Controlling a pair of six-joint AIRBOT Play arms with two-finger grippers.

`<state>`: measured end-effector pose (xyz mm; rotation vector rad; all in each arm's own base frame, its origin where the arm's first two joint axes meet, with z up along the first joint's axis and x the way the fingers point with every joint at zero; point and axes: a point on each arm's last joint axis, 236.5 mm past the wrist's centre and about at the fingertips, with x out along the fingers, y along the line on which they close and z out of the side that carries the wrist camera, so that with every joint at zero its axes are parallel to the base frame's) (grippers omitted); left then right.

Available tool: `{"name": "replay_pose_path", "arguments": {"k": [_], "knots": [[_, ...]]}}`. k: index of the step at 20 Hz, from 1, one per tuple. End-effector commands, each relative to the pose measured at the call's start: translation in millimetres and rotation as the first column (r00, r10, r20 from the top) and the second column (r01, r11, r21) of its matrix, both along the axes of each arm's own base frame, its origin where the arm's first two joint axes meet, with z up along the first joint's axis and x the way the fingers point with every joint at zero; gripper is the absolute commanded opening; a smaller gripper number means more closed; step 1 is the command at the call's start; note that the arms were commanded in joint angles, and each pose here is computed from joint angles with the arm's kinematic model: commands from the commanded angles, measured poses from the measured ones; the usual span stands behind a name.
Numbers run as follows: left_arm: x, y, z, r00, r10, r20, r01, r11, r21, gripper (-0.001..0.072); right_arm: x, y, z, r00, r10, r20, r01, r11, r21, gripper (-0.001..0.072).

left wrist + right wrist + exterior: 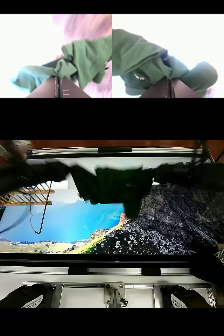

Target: Fold the shirts.

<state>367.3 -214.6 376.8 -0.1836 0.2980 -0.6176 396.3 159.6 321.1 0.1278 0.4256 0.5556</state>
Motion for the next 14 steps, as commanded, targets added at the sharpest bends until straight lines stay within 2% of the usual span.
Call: {"name": "replay_pose_path", "arguments": {"k": [1, 3, 5, 7, 10, 12, 14], "knots": [[-88.0, 43.6, 166.3, 0.914, 0.043, 0.403, -0.009, 0.996, -0.088, 0.0034, -77.0, -17.4, 164.2, 0.906, -0.058, 0.419, 0.01, 0.993, 0.117, 0.0061], [-113.0, 53.8, 188.5, 0.889, 0.053, 0.455, -0.005, 0.994, -0.107, 0.0035, -110.0, -20.9, 186.2, 0.887, -0.062, 0.458, -0.005, 0.99, 0.143, 0.0061], [-111.2, 58.7, 169.8, 0.91, 0.052, 0.412, -0.04, 0.999, -0.035, 0.0035, -126.1, -16.2, 172.0, 0.917, -0.022, 0.398, -0.028, 0.992, 0.119, 0.0061], [-92.8, 67.2, 125.9, 0.952, 0.067, 0.299, -0.103, 0.989, 0.106, 0.0035, -129.4, -8.1, 124.3, 0.973, 0.046, 0.224, -0.057, 0.998, 0.041, 0.0061], [-56.8, 94.1, 62.8, 0.975, 0.191, 0.117, -0.216, 0.938, 0.27, 0.0035, -122.7, -18.6, 38.2, 0.995, 0.054, -0.079, -0.063, 0.99, -0.124, 0.0061], [-39.5, 97.3, 24.3, 0.975, 0.22, 0.022, -0.213, 0.911, 0.354, 0.0035, -107.5, -34.1, -9.8, 0.975, -0.012, -0.223, -0.034, 0.979, -0.201, 0.0061], [-22.9, 90.4, -21.0, 0.972, 0.22, -0.077, -0.17, 0.894, 0.414, 0.0035, -87.7, -38.0, -48.1, 0.95, -0.047, -0.308, -0.026, 0.974, -0.227, 0.0062]]}}
